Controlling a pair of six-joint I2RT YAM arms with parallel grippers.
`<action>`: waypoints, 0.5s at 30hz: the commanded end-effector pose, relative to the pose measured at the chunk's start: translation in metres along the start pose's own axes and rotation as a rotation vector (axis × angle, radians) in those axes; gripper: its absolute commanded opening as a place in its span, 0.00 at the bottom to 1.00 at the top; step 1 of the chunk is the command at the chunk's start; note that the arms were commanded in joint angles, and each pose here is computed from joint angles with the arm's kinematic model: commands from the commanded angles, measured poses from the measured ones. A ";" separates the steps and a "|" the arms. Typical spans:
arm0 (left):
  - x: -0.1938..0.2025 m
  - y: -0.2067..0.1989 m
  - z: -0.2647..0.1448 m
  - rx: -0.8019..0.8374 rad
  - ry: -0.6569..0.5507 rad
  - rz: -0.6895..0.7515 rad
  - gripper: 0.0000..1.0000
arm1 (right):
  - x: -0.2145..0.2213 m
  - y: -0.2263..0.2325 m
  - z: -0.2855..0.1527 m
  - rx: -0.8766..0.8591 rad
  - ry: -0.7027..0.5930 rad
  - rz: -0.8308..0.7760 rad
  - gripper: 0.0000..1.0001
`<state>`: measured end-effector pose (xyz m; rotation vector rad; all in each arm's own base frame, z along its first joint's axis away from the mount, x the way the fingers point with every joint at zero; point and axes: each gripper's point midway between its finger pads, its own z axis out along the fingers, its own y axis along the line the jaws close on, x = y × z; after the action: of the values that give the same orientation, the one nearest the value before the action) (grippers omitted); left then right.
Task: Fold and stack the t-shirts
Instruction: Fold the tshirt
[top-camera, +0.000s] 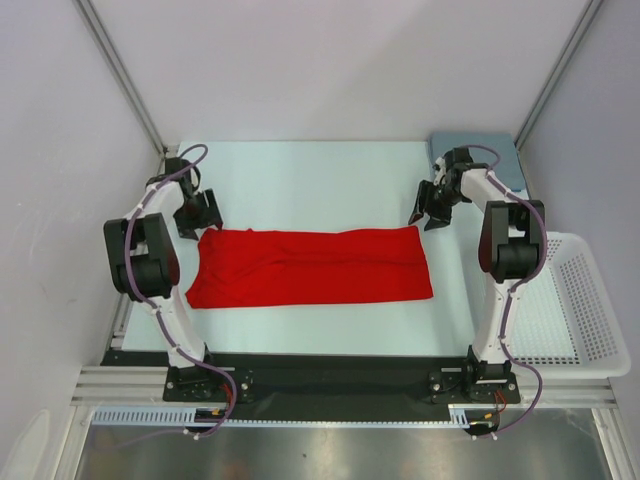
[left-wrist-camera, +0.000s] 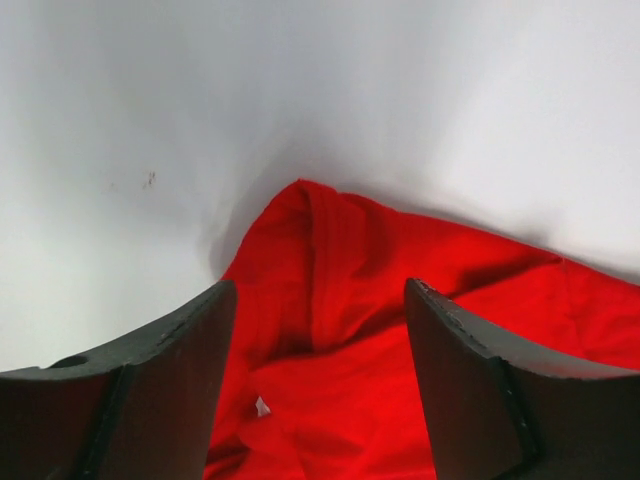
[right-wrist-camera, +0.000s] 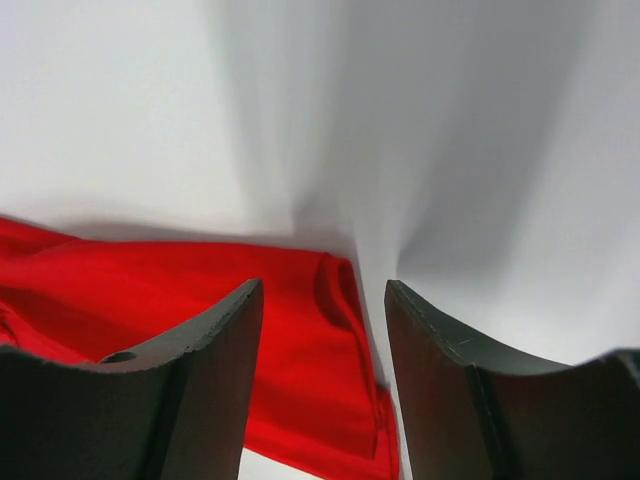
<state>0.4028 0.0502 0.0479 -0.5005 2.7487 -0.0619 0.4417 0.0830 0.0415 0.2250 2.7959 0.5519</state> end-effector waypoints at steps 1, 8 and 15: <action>-0.026 -0.005 -0.010 0.050 -0.059 0.046 0.75 | -0.004 0.015 -0.003 -0.062 -0.006 -0.056 0.58; -0.020 -0.009 0.004 0.090 -0.025 0.063 0.77 | 0.011 0.011 0.008 -0.063 0.022 -0.050 0.58; -0.012 -0.008 0.010 0.101 0.004 0.065 0.69 | 0.016 0.007 0.013 -0.039 0.039 -0.031 0.56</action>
<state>0.4101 0.0453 0.0337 -0.4212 2.7822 -0.1503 0.4306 0.0952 0.0292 0.1747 2.8232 0.6163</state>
